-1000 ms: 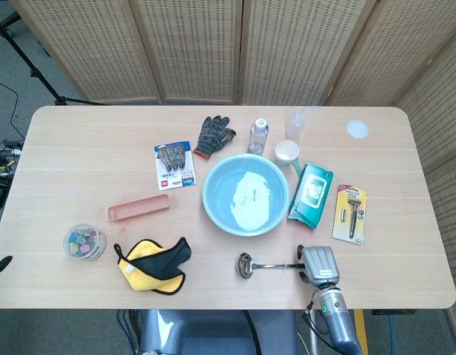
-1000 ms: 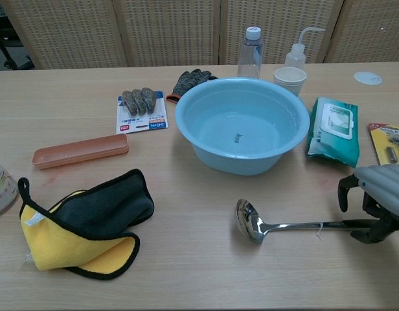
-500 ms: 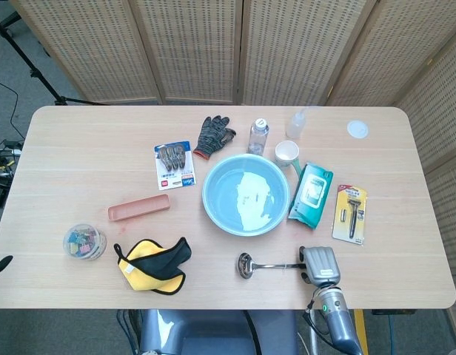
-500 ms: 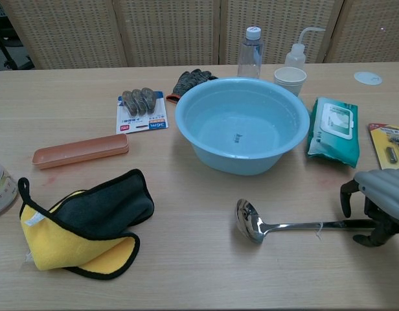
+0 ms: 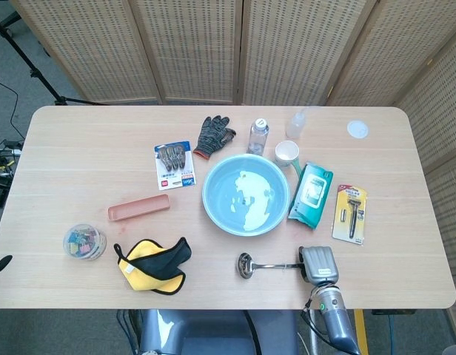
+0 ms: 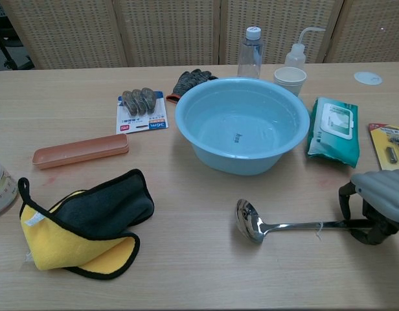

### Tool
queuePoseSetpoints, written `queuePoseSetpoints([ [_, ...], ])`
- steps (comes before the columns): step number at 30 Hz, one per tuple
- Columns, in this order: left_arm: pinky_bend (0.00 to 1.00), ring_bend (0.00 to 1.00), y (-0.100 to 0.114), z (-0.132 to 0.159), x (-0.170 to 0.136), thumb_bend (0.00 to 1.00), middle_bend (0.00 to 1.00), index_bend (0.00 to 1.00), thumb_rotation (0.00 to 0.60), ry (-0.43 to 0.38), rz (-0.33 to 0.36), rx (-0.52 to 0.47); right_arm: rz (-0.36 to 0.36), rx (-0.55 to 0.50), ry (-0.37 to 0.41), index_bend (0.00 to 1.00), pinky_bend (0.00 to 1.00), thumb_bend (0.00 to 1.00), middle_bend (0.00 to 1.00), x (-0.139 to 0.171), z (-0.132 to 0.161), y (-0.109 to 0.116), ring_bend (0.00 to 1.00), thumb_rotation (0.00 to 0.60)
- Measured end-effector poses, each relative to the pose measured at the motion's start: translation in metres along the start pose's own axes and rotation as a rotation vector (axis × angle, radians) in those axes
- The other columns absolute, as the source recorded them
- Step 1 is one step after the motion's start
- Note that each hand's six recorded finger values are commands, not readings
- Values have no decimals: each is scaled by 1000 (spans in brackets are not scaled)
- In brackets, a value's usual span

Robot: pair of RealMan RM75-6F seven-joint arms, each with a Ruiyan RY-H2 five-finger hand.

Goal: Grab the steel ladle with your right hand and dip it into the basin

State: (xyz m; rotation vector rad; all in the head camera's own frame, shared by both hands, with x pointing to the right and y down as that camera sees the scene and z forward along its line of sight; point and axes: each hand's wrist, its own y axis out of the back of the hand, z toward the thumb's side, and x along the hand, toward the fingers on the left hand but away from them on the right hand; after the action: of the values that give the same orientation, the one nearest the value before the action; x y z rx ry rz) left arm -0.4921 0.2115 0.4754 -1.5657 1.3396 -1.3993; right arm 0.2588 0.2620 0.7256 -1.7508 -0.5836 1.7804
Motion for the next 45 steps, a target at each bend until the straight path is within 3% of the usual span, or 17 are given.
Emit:
queuePoseSetpoints([
  [6,0,0,0,0,0,0,0,0,600,1,-1,1,21,15,2,504,1000,351,1000,0,1,-1,944,600],
  [12,0,0,0,-1,1,0,0,0,600,3,1,1,54,34,-3,577,1000,484,1000,-1,0,-2,944,600],
  [15,0,0,0,-1,1,0,0,0,600,3,1,1,61,36,-3,659,1000,631,1000,-3,0,0,944,600],
  [19,0,0,-1,-1,1,0,0,0,600,4,-2,2,55,25,3,778,1000,921,1000,-3,0,1,944,600],
  [21,0,0,-1,-1,1,0,0,0,600,4,-2,2,44,12,15,806,1000,986,1000,-3,1,4,944,600],
  [28,0,0,0,-1,1,0,0,0,600,4,0,1,-7,-44,80,870,1000,1000,1000,2,4,17,944,600],
  [45,0,0,0,0,0,0,0,0,600,2,-1,0,-67,-225,186,876,1000,1000,1000,30,-2,67,944,600],
])
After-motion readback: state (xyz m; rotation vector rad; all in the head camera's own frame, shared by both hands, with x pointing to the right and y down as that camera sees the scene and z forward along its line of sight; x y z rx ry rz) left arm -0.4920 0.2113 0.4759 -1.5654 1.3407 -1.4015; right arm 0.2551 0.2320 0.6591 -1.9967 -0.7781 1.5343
